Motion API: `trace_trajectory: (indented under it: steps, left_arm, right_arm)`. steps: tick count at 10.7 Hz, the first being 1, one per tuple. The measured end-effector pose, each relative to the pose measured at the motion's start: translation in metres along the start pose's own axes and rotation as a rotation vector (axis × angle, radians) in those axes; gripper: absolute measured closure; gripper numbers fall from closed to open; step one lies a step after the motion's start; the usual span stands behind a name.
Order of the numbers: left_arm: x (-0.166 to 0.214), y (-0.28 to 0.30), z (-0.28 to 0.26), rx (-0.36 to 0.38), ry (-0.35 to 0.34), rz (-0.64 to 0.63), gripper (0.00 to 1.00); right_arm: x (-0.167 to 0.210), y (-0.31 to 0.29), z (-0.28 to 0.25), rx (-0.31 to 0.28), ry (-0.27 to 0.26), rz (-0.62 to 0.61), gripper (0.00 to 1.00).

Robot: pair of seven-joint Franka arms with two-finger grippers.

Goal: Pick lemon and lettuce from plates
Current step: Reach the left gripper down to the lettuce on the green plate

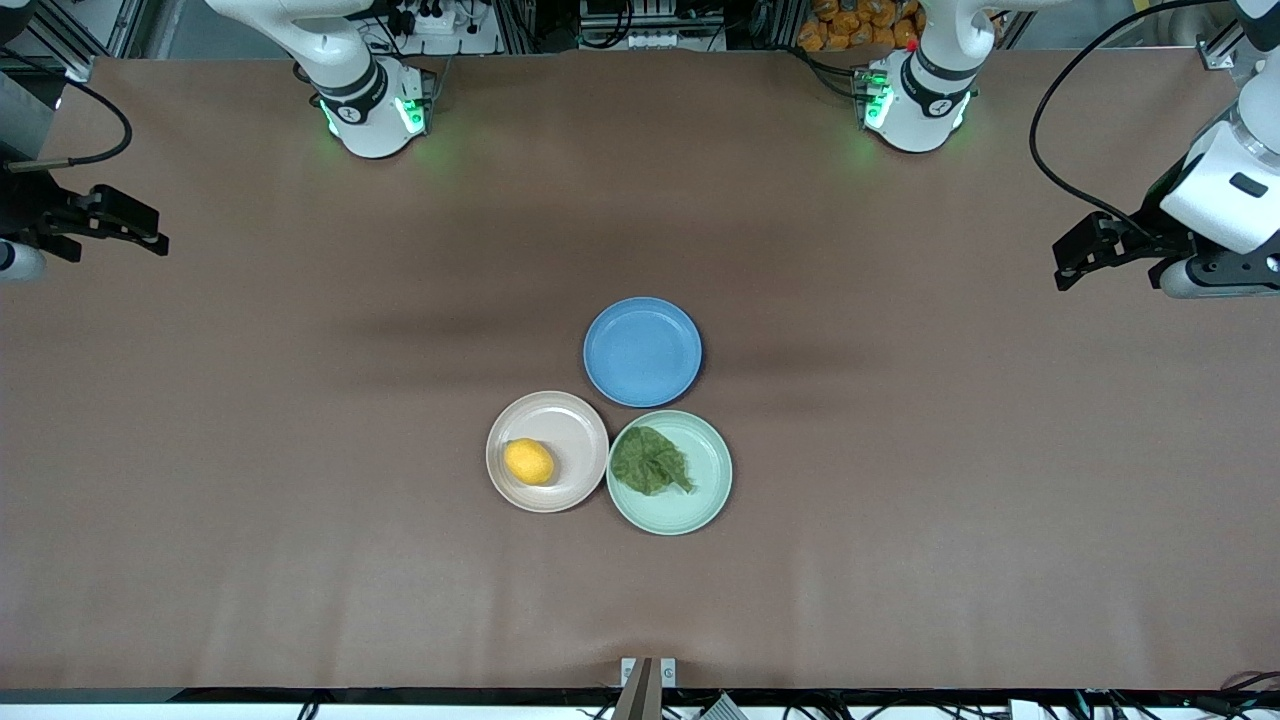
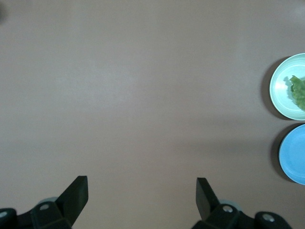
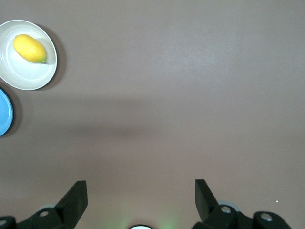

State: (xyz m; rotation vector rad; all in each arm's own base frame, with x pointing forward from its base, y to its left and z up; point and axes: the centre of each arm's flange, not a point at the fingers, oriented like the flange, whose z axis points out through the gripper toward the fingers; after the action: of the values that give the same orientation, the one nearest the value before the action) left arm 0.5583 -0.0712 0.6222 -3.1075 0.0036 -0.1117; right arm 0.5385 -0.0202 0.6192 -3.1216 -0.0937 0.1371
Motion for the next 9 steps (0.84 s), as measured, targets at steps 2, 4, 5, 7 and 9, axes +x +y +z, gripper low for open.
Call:
trace_trajectory:
  steps: [2,4,5,7,9]
  left_arm:
    - [0.0,0.0,0.0,0.0,0.0,0.0,0.0]
    - [0.0,0.0,0.0,0.0,0.0,0.0,0.0]
    - [0.001,0.002,0.004,0.0,-0.007,0.003,0.0]
    - [0.012,0.027,0.022,-0.009,-0.002,0.043,0.0]
    - [0.029,0.08,0.048,-0.053,0.06,0.12,0.0]
  right_arm:
    - [0.0,0.0,0.0,0.0,0.001,0.0,0.0]
    - [0.0,0.0,0.0,0.0,0.001,0.0,0.0]
    - [0.0,0.0,0.0,0.0,0.001,0.0,0.0]
    - [0.0,0.0,-0.001,0.0,0.001,0.0,0.0]
    - [0.0,0.0,-0.001,0.0,0.002,0.0,0.0]
